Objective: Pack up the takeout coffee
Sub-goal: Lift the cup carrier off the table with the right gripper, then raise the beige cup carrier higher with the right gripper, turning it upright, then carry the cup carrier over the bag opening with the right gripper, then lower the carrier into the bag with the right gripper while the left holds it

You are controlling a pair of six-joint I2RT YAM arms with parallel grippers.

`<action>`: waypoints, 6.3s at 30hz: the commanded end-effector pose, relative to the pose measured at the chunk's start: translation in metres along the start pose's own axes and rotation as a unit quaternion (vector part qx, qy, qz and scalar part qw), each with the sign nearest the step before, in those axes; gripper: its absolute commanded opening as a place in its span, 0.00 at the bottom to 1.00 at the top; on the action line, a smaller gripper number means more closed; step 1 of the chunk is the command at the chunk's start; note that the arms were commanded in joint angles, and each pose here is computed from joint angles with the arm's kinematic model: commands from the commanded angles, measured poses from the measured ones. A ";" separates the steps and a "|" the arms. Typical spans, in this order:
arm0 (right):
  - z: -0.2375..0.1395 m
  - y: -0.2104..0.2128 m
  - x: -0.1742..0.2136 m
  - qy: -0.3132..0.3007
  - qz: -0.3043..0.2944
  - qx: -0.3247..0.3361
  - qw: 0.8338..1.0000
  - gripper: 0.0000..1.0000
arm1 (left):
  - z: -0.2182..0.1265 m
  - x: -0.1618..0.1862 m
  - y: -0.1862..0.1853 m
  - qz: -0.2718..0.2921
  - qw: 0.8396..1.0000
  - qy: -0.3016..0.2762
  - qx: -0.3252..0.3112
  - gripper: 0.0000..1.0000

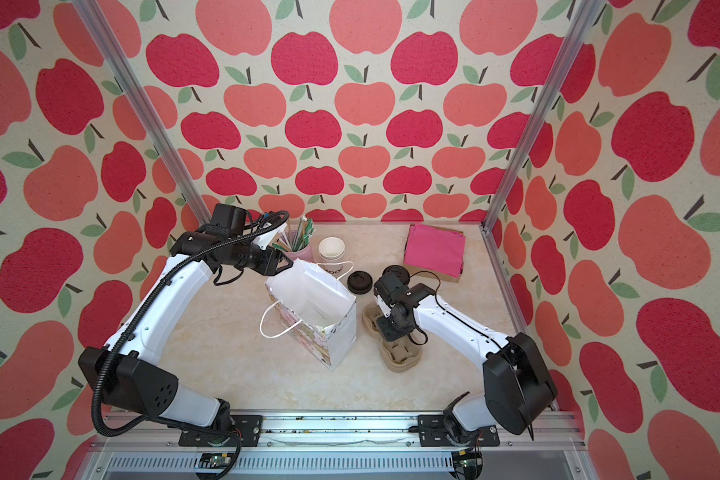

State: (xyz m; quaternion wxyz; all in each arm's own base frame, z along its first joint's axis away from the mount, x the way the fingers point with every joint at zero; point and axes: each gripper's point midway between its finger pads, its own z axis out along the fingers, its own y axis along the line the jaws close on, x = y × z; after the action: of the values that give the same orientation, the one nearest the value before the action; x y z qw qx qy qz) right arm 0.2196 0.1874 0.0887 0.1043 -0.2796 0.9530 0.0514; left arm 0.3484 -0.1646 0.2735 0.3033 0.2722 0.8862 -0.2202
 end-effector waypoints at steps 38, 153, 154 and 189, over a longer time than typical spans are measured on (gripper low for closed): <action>-0.113 -0.012 -0.038 -0.193 -0.003 0.035 0.981 0.22 | -0.015 -0.007 -0.016 0.019 0.999 -0.030 -0.001 0.43; -0.259 0.163 -0.180 -0.371 -0.072 -0.275 0.884 0.15 | -0.014 -0.005 0.000 -0.045 0.996 -0.072 0.030 0.08; -0.257 0.165 -0.182 -0.369 -0.070 -0.278 0.884 0.15 | -0.014 -0.005 0.000 -0.046 0.996 -0.074 0.032 0.07; -0.177 0.180 -0.181 -0.308 -0.061 -0.250 0.916 0.15 | -0.016 0.001 0.012 -0.070 0.993 -0.094 0.032 0.08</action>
State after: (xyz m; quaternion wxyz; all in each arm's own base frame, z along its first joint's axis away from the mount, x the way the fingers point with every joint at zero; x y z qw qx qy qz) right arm 0.2399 0.4076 0.3186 0.3149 -0.3140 0.8082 0.3860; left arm 0.3543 -0.1436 0.2725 0.3477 0.1888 0.8741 -0.2819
